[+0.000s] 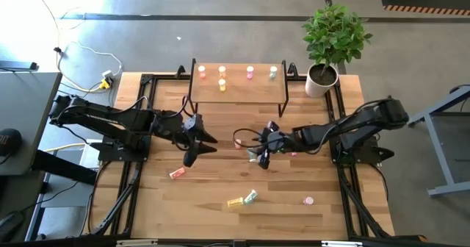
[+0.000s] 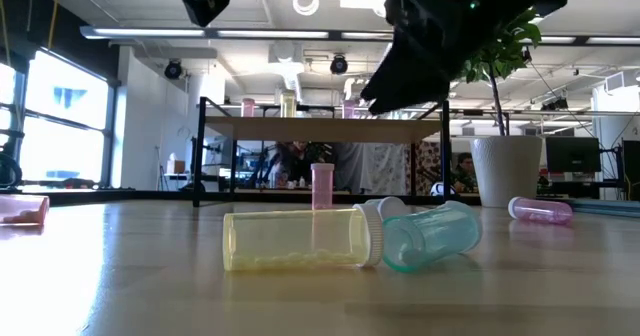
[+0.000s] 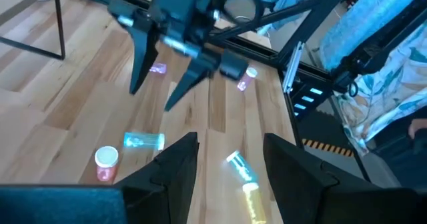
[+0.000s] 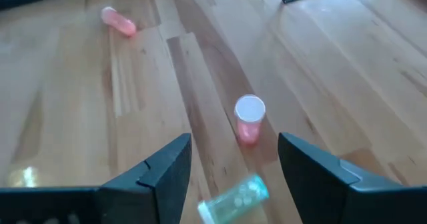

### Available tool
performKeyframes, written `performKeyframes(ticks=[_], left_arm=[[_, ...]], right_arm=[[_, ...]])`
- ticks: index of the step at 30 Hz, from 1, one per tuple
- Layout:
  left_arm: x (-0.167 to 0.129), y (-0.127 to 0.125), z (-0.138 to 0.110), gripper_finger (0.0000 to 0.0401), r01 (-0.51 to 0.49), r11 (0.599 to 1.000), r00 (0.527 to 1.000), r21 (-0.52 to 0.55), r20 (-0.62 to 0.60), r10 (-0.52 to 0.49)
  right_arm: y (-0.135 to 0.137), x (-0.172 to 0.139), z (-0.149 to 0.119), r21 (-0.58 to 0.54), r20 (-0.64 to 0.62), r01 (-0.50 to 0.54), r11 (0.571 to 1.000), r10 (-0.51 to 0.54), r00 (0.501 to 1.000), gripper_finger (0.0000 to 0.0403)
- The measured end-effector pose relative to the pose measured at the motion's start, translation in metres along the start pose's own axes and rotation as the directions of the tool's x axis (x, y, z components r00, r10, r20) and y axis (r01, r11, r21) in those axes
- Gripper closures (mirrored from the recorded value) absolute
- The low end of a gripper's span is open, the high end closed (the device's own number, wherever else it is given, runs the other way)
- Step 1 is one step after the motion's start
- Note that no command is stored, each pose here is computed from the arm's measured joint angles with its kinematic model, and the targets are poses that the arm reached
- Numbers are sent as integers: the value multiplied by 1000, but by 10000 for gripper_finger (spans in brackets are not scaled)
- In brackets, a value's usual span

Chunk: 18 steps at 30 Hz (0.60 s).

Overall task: Pick and place medicine bottles onto shelf by color
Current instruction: Put the right pink pill bottle on the shelf aligned with the other pink pill bottle

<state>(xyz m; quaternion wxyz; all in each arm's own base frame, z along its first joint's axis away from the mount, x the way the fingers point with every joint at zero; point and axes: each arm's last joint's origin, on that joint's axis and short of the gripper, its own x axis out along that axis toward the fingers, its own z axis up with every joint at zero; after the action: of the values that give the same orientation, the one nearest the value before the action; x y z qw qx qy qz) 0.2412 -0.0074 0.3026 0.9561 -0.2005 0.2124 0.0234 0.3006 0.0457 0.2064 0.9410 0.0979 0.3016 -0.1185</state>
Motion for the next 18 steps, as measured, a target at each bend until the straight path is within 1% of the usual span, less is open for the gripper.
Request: performKeyframes(ticks=[5, 12, 18], left_arm=[[0, 0, 0, 240, -1, 1000, 1000, 0, -2, 1], [0, 1, -1, 240, -5, 1000, 1000, 0, -13, 5], [0, 1, -3, 240, -4, 1000, 1000, 0, -29, 4]], right_arm=[[3, 24, -12, -1, -21, 26, 1000, -26, 999, 188], [5, 53, -28, 21, -6, 86, 996, -86, 996, 188], [6, 68, -37, 27, 7, 81, 996, -81, 997, 188]])
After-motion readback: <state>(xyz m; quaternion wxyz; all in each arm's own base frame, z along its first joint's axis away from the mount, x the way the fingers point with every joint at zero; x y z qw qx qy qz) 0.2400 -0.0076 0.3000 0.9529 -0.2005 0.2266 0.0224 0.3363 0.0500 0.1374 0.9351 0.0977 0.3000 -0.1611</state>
